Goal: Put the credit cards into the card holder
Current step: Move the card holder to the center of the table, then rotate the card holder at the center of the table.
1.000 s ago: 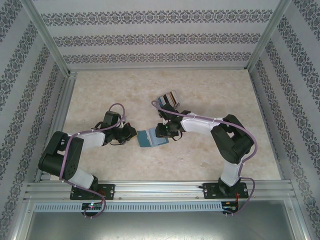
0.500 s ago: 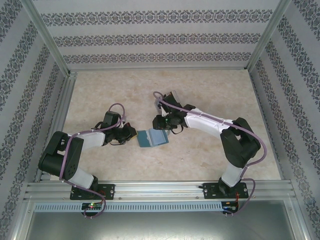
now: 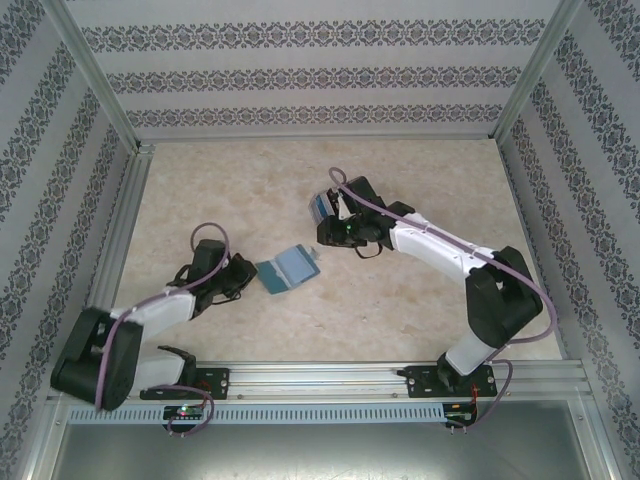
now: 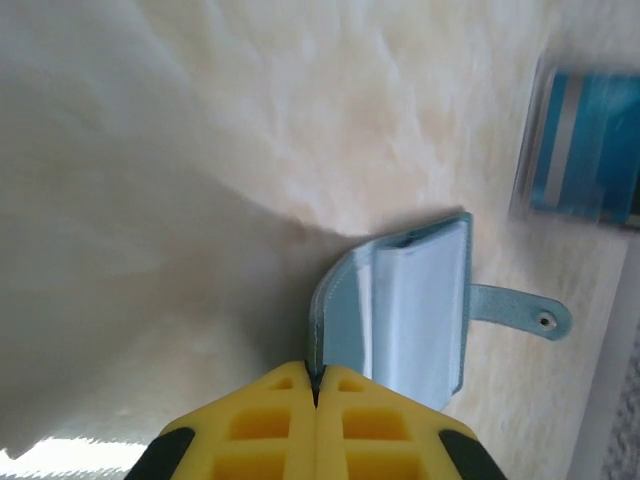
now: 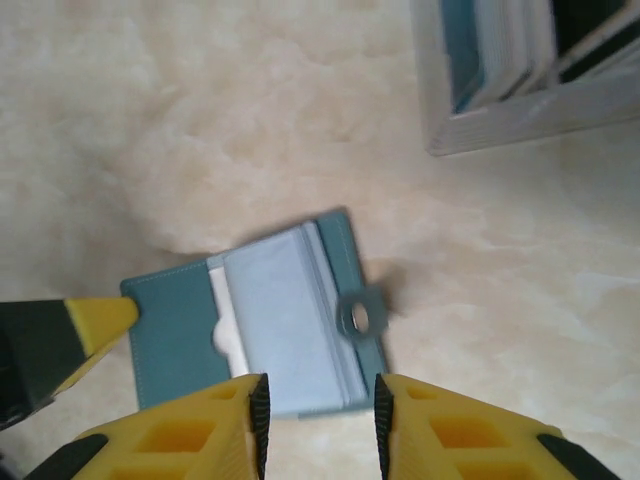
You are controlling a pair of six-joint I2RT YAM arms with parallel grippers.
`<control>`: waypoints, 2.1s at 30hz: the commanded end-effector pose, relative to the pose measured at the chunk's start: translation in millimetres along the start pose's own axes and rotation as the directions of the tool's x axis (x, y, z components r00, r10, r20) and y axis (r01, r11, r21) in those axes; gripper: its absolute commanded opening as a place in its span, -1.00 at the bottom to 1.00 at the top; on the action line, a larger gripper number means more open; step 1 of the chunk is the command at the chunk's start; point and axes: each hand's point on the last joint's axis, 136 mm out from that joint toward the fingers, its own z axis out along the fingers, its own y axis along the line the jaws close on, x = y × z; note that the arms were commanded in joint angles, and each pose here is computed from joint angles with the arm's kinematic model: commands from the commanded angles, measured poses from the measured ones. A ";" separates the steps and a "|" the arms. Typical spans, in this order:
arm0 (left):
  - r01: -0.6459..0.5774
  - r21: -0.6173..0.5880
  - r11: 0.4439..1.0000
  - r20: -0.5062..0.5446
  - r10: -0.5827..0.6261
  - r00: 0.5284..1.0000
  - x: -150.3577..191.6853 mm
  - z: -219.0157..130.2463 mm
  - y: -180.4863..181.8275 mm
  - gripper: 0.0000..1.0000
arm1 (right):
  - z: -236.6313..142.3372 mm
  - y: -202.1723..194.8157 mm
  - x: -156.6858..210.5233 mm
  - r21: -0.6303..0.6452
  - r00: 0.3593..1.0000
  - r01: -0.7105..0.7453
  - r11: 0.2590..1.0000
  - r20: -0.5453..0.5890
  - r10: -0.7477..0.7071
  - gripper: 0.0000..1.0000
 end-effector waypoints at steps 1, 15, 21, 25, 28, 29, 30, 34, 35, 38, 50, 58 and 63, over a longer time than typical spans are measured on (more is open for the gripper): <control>0.133 -0.030 0.991 0.233 -0.123 0.965 -25.6 -21.1 13.7 -1.00 | 14.6 24.6 36.4 -0.075 0.994 0.004 0.997 -0.109 -0.012 -0.27; 0.158 -0.050 0.986 0.171 -0.148 0.974 -3.4 -21.2 19.9 -1.00 | 119.1 39.8 79.9 -0.084 0.978 -0.031 0.996 -0.211 0.012 -0.29; 0.115 -0.036 0.993 0.125 -0.110 0.986 9.8 -23.8 15.2 -1.00 | 140.5 23.4 53.4 -0.006 0.988 -0.006 1.000 -0.152 0.005 -0.29; 0.112 -0.026 0.993 0.085 -0.109 0.990 20.3 -23.3 15.8 -1.00 | 155.9 14.5 34.3 -0.003 0.991 -0.040 0.999 -0.129 0.039 -0.30; 0.104 -0.016 0.994 0.048 -0.104 0.993 27.7 -20.4 12.2 -1.00 | 161.0 9.0 21.9 -0.005 0.991 -0.056 0.998 -0.124 0.055 -0.30; 0.098 -0.008 0.995 0.031 -0.097 0.995 29.9 -18.6 8.8 -1.00 | 161.1 8.8 18.5 -0.006 0.991 -0.052 0.999 -0.122 0.051 -0.30; 0.086 -0.003 0.996 0.004 -0.086 0.996 33.6 -16.4 4.6 -1.00 | 160.4 9.0 13.5 -0.005 0.992 -0.045 0.999 -0.116 0.045 -0.30; 0.020 0.007 1.000 -0.114 -0.019 0.993 55.6 -9.2 -13.1 -0.85 | 161.7 8.7 -2.2 -0.020 0.993 -0.041 0.999 -0.111 0.039 -0.33; 0.012 0.005 1.000 -0.125 -0.011 0.992 59.8 -8.2 -13.6 -0.81 | 162.3 9.3 -5.0 -0.026 0.993 -0.042 0.999 -0.113 0.039 -0.34; 0.006 -0.003 1.000 -0.133 -0.006 0.991 69.4 -7.6 -12.3 -0.67 | 165.4 13.1 -6.3 -0.042 0.988 -0.029 0.999 -0.151 0.022 -0.34; -0.127 0.019 0.992 -0.233 0.128 0.964 79.0 -21.6 -51.2 -0.29 | 154.7 5.2 -18.9 -0.021 0.987 0.009 1.000 -0.160 -0.012 -0.34; -0.157 -0.045 0.987 -0.112 0.151 0.982 31.6 -63.6 -67.1 -0.33 | 149.9 5.9 -19.2 -0.004 0.984 0.044 0.999 -0.174 -0.044 -0.33; -0.126 -0.076 0.989 -0.172 0.112 0.979 26.9 -46.1 -53.8 -0.47 | 136.1 14.5 -24.2 -0.017 0.985 0.059 0.998 -0.159 -0.061 -0.33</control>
